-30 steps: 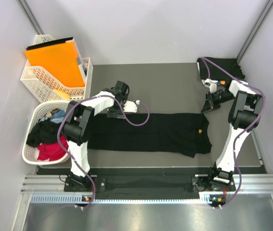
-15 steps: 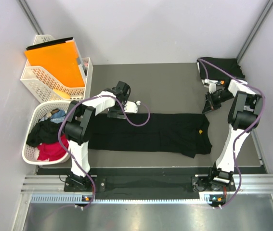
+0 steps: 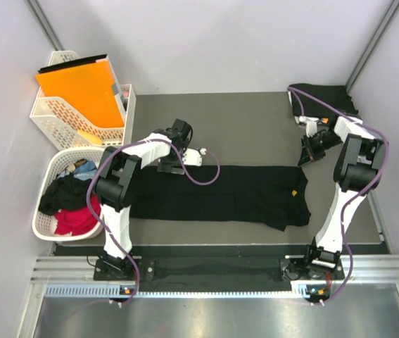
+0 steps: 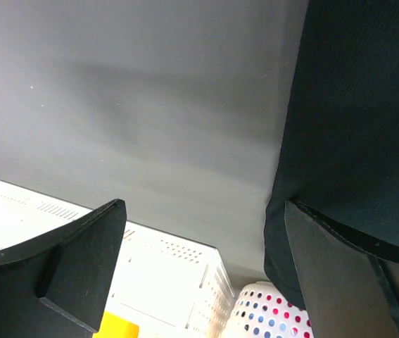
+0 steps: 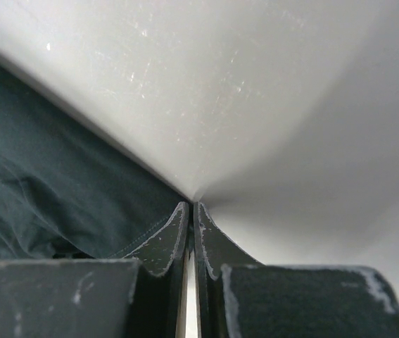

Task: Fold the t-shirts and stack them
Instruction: Fold the other side of the tshirt into a rectangle

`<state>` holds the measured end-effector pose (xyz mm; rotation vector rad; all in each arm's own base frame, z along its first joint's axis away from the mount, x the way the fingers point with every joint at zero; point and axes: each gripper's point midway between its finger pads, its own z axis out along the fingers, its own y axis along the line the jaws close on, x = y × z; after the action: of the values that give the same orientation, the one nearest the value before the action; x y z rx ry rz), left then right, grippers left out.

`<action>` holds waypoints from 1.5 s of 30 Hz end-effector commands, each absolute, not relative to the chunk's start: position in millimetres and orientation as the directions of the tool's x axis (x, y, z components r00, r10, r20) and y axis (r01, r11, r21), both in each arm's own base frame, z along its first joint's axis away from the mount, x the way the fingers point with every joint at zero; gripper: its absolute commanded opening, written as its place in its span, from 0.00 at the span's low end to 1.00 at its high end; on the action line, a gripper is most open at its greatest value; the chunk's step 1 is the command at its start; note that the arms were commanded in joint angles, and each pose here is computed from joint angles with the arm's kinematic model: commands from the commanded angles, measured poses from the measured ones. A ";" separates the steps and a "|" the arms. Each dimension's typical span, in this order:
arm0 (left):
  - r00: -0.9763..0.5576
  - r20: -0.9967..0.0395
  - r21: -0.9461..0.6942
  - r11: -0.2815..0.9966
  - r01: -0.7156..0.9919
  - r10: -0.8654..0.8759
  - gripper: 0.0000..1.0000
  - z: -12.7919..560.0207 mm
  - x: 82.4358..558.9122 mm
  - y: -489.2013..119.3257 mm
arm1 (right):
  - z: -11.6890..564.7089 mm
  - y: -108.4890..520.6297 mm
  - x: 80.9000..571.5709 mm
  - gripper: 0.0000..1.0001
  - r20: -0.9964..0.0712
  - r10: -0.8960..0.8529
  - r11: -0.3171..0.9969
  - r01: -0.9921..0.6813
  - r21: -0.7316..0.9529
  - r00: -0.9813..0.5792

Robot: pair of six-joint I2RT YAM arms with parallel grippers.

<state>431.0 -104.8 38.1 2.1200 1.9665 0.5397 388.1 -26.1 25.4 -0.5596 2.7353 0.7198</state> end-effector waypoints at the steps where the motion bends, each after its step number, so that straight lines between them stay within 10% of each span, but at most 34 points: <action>1: 0.058 0.115 0.289 -0.090 0.953 0.992 0.99 5.3 414.2 -105.1 | 45.2 -45.3 406.0 0.03 -0.416 -0.358 0.833 -0.487 0.263 -0.836; 8: 0.023 0.089 0.351 -0.053 0.935 0.996 0.99 14.1 426.0 -109.5 | 51.8 -45.7 410.7 0.36 -0.436 -0.350 0.840 -0.484 0.245 -0.829; 15: -0.041 -0.009 0.509 0.040 0.860 0.999 0.99 51.8 456.0 -122.7 | 89.2 -44.6 423.1 0.40 -0.514 -0.337 0.851 -0.488 0.191 -0.789; 19: -0.054 -0.095 0.563 0.098 0.821 0.994 0.99 83.3 468.7 -135.5 | 116.4 -32.9 419.9 0.31 -0.547 -0.346 0.836 -0.515 0.190 -0.762; 22: -0.037 -0.112 0.578 0.095 0.810 0.993 0.99 100.9 468.5 -141.1 | 117.1 -16.8 406.5 0.00 -0.527 -0.368 0.809 -0.544 0.224 -0.766; 45: -0.036 -0.081 0.598 0.077 0.798 0.996 0.99 108.3 433.1 -119.2 | 54.1 24.2 353.8 0.00 -0.387 -0.466 0.766 -0.582 0.273 -0.795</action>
<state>427.9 -119.0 78.9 1.8254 1.9506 0.4999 347.6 24.1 49.0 -0.7890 2.7038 0.6146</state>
